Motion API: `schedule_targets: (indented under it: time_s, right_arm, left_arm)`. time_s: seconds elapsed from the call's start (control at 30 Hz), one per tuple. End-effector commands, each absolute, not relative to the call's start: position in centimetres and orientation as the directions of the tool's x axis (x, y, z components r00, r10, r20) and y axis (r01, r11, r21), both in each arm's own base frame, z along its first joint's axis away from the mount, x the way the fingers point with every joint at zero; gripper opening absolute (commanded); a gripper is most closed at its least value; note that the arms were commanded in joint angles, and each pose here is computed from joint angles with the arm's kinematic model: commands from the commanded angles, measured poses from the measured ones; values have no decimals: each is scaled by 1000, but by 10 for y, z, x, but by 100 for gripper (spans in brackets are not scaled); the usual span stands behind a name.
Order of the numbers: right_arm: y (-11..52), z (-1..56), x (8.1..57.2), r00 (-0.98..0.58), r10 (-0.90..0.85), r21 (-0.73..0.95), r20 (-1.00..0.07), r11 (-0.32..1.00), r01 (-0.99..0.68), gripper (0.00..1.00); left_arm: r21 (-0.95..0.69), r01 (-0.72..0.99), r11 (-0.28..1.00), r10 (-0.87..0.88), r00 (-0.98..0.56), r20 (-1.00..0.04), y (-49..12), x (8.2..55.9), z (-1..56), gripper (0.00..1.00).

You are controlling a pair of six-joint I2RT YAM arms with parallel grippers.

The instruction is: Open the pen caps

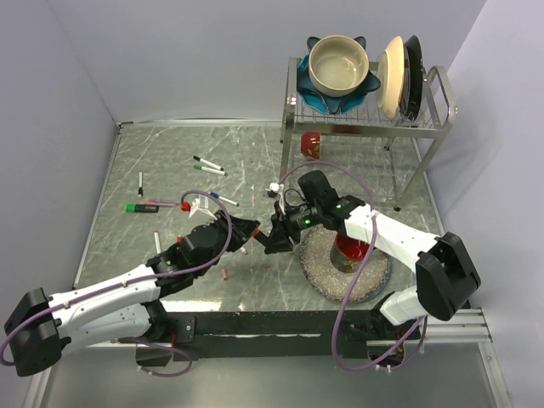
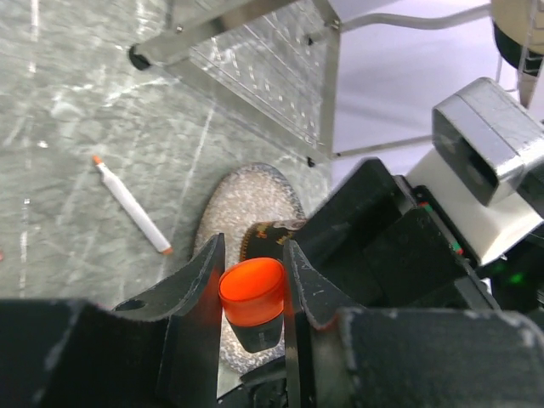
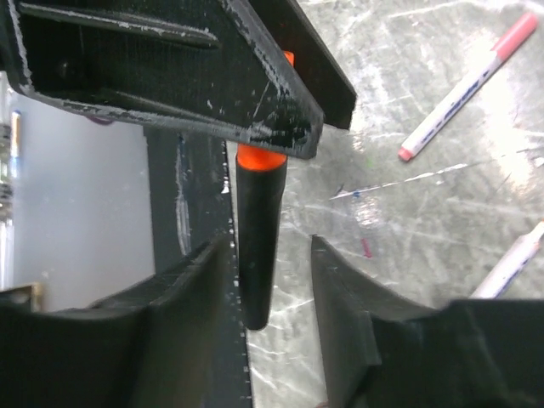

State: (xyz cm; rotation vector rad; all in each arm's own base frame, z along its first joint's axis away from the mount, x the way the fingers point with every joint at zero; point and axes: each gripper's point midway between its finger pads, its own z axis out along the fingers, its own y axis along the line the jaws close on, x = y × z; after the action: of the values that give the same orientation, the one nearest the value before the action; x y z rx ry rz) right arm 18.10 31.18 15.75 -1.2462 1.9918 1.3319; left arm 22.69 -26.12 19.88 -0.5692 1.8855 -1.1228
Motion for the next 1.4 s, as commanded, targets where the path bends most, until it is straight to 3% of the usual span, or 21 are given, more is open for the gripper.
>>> schedule_targets:
  time_s: [0.0, 0.1, 0.17, 0.2, 0.23, 0.37, 0.47, 0.57, 0.73, 1.0, 1.23, 1.37]
  right_arm:
    - [318, 172, 184, -462, -422, 476, -780, 77, -876, 61]
    - [319, 172, 185, -465, -421, 476, -779, 84, -875, 61]
    - [319, 172, 186, -470, -417, 479, -778, 91, -873, 55]
    - [319, 172, 186, -472, -417, 482, -777, 89, -872, 24]
    - [319, 172, 186, -474, -419, 483, -775, 92, -871, 1]
    - [319, 170, 185, -473, -430, 478, -769, 106, -872, 0]
    - [320, 167, 180, -475, -443, 485, -760, 99, -869, 0]
    - [319, 165, 181, -475, -449, 482, -757, 106, -870, 0]
    - [319, 160, 190, -479, -448, 459, -755, 161, -874, 0]
    - [290, 113, 270, -531, -456, 204, -714, 589, -782, 0]
    - [269, 81, 290, -521, -575, 41, -631, 646, -762, 0]
    - [265, 62, 291, -531, -623, 3, -574, 647, -762, 9]
  left_arm:
    - [-905, 114, 409, -728, -557, -399, -276, 224, 220, 1]
    - [-909, 124, 398, -718, -575, -393, -284, 225, 219, 1]
    - [-908, 128, 399, -711, -581, -395, -287, 225, 218, 1]
    - [-908, 126, 400, -714, -578, -395, -287, 226, 219, 1]
    - [-903, 117, 414, -720, -565, -403, -284, 228, 218, 1]
    - [-862, -69, 503, -815, -370, -446, -214, 266, 223, 1]
    - [-880, -84, 466, -871, -217, -441, -151, 296, 245, 1]
    - [-881, -82, 466, -876, -185, -445, -121, 305, 255, 1]
    - [-874, -85, 479, -865, -214, -453, -116, 302, 248, 1]
    - [-825, -254, 505, -831, -399, -387, -128, 276, 173, 1]
    - [-680, -485, 549, -804, -530, -271, -126, 235, 94, 1]
    - [-613, -546, 571, -790, -569, -229, -124, 219, 72, 1]
